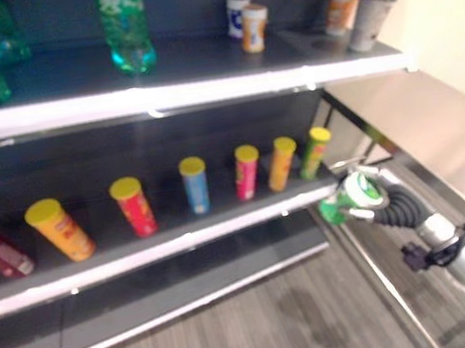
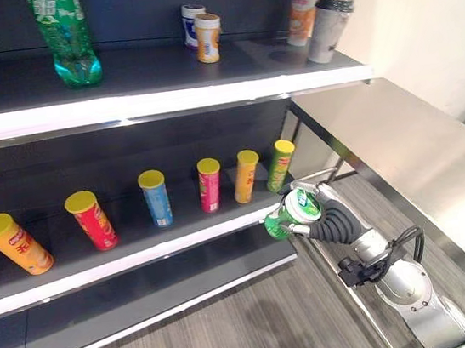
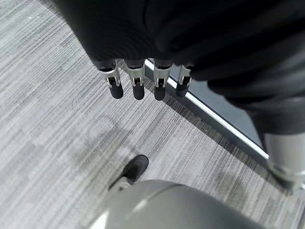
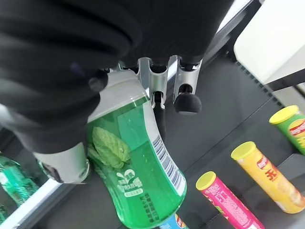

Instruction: Put the goods on the table back onto the shelves and tidy them up.

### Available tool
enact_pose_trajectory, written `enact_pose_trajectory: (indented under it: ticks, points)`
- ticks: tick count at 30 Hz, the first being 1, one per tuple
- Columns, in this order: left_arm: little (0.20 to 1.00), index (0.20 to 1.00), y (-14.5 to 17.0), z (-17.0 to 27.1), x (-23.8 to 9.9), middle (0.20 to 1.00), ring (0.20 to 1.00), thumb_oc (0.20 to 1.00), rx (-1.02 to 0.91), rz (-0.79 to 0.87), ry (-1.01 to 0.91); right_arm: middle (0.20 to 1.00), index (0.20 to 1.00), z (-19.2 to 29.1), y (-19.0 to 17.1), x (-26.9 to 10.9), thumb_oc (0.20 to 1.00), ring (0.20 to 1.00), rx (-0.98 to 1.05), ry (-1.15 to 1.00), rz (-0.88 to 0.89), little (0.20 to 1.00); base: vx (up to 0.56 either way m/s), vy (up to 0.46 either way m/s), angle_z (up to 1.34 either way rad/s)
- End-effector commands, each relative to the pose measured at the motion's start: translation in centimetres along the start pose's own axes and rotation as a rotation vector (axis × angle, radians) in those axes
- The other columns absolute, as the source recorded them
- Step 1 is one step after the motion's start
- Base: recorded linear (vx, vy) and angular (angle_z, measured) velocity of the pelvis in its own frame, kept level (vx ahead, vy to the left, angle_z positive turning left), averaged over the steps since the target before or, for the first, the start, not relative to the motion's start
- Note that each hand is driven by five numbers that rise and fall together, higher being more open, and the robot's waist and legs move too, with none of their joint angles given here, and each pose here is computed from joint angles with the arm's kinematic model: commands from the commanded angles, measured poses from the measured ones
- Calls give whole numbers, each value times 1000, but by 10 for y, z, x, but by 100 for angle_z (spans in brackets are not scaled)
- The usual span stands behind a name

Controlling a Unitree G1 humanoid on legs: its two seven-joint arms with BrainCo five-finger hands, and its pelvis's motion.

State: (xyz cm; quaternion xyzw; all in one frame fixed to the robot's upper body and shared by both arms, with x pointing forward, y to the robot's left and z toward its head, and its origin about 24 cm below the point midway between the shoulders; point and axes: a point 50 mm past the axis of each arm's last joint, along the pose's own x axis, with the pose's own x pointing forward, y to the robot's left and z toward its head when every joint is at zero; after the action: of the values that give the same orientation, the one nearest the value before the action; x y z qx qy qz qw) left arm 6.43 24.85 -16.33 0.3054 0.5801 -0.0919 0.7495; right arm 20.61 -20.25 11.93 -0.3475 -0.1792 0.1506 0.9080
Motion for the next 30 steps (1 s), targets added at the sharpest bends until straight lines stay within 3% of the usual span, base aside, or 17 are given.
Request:
enact_pose_trajectory:
  ticks: [1, 9, 10, 21, 30]
  points:
    - [1000, 1000, 0, -10, -2, 1000, 1000, 1000, -2, -3, 27, 200, 200, 12, -18, 19, 200, 200, -43, -98, -128, 200, 42, 305, -1]
    - [1000, 1000, -13, -20, -5, 1000, 1000, 1000, 1, -50, 52, 200, 200, 12, -26, 10, 200, 200, -45, -90, -142, 200, 174, 32, -17]
    - [1000, 1000, -16, -15, -4, 1000, 1000, 1000, 86, -78, 28, 200, 200, 12, -30, 10, 200, 200, -80, -94, -142, 200, 369, -99, 52]
    - [1000, 1000, -18, 0, -2, 1000, 1000, 1000, 44, -40, -3, 200, 200, 32, -28, 15, 200, 200, -50, -205, -91, 200, 207, -117, 28]
    - [1000, 1000, -18, 1, -2, 1000, 1000, 1000, -2, -20, -18, 200, 200, 37, -36, 15, 200, 200, -87, -226, -114, 200, 75, 67, 3]
